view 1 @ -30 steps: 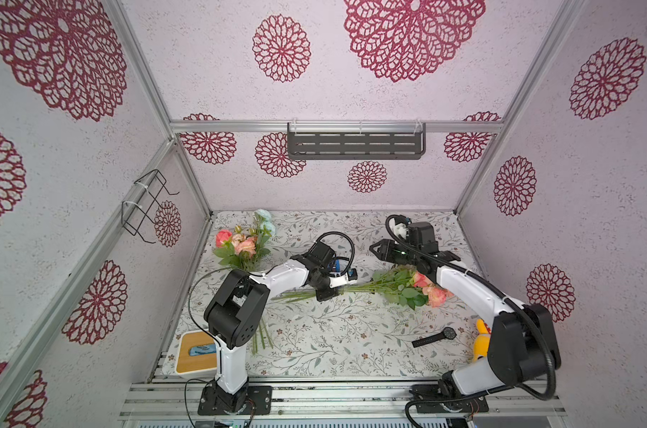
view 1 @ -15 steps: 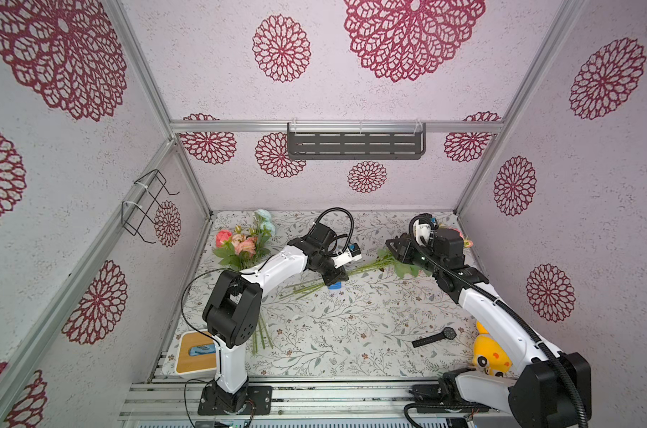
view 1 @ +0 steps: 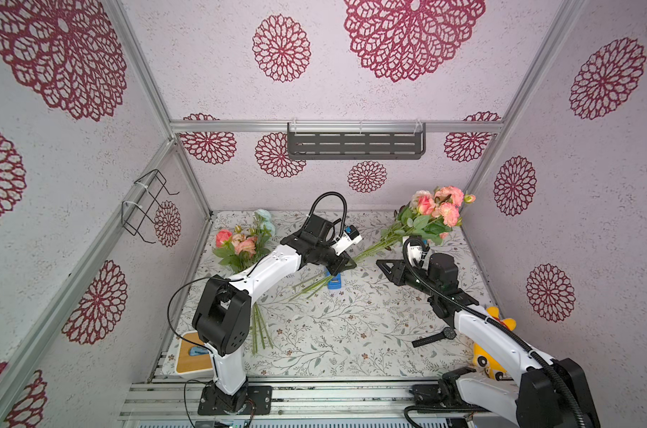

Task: Wrap bouquets with tape
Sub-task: Wrap the tape around the bouquet.

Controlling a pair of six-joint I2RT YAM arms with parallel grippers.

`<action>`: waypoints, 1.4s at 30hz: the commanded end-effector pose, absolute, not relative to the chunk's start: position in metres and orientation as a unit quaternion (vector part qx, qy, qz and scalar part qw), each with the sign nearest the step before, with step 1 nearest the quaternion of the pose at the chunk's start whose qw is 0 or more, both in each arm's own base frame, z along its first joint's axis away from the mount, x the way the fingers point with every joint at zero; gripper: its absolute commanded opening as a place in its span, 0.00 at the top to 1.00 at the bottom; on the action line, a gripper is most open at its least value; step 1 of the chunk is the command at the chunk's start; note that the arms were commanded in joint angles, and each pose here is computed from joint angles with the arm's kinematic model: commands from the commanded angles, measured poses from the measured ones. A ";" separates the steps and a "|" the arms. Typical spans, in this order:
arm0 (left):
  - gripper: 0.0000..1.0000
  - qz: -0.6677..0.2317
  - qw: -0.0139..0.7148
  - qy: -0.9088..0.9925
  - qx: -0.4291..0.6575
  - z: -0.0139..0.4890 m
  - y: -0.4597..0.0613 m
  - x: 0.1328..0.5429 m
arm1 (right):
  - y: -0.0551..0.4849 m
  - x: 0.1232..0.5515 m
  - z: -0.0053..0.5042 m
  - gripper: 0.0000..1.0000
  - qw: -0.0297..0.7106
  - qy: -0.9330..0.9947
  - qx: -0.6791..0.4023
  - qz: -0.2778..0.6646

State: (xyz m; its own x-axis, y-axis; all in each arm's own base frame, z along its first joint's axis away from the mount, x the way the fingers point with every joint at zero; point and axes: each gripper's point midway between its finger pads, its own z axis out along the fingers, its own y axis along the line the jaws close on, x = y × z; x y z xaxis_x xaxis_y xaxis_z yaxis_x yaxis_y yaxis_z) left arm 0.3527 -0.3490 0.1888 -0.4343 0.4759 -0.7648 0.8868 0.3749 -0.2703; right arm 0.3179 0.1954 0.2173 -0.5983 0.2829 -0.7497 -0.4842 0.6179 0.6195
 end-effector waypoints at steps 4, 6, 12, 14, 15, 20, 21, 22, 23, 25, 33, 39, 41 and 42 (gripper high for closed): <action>1.00 -0.419 0.405 0.701 0.411 0.275 -0.355 0.350 | 0.194 0.323 0.223 0.72 0.506 0.732 -0.061 0.453; 1.00 -0.432 0.413 0.688 0.412 0.284 -0.356 0.345 | 0.195 0.328 0.221 0.73 0.519 0.721 -0.063 0.455; 1.00 -0.470 0.417 0.666 0.402 0.297 -0.357 0.336 | 0.204 0.352 0.237 0.71 0.550 0.668 -0.052 0.499; 1.00 -0.490 0.424 0.651 0.395 0.304 -0.357 0.334 | 0.209 0.359 0.247 0.70 0.551 0.642 -0.043 0.531; 1.00 -0.498 0.430 0.643 0.391 0.307 -0.356 0.334 | 0.211 0.361 0.252 0.68 0.550 0.627 -0.040 0.550; 1.00 -0.506 0.428 0.639 0.389 0.304 -0.351 0.332 | 0.222 0.373 0.263 0.65 0.535 0.599 -0.036 0.595; 1.00 -0.508 0.426 0.642 0.386 0.302 -0.349 0.333 | 0.224 0.375 0.264 0.65 0.534 0.601 -0.041 0.593; 1.00 -0.511 0.423 0.644 0.382 0.300 -0.347 0.334 | 0.225 0.375 0.267 0.65 0.536 0.600 -0.047 0.592; 1.00 -0.512 0.422 0.646 0.378 0.297 -0.344 0.336 | 0.227 0.374 0.269 0.65 0.536 0.600 -0.055 0.591; 1.00 -0.516 0.426 0.643 0.374 0.295 -0.340 0.337 | 0.231 0.371 0.276 0.65 0.532 0.596 -0.068 0.598; 1.00 -0.545 0.436 0.622 0.355 0.301 -0.324 0.338 | 0.271 0.361 0.293 0.63 0.499 0.582 -0.114 0.632; 1.00 -0.545 0.440 0.623 0.350 0.297 -0.318 0.339 | 0.274 0.356 0.306 0.61 0.487 0.572 -0.116 0.650; 1.00 -0.545 0.438 0.624 0.350 0.296 -0.318 0.339 | 0.275 0.354 0.305 0.60 0.484 0.572 -0.116 0.652; 1.00 -0.545 0.439 0.623 0.350 0.296 -0.318 0.340 | 0.275 0.353 0.303 0.60 0.480 0.574 -0.116 0.653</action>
State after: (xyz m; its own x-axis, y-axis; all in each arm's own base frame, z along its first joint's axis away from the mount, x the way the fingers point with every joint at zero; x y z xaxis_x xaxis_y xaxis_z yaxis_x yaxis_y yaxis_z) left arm 0.3467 -0.3196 0.2586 -0.4852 0.0087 -0.8744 0.8555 0.2113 -0.4727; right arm 0.3623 0.2736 0.2819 -0.5407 0.4911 -0.6830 -0.7110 0.1670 0.6830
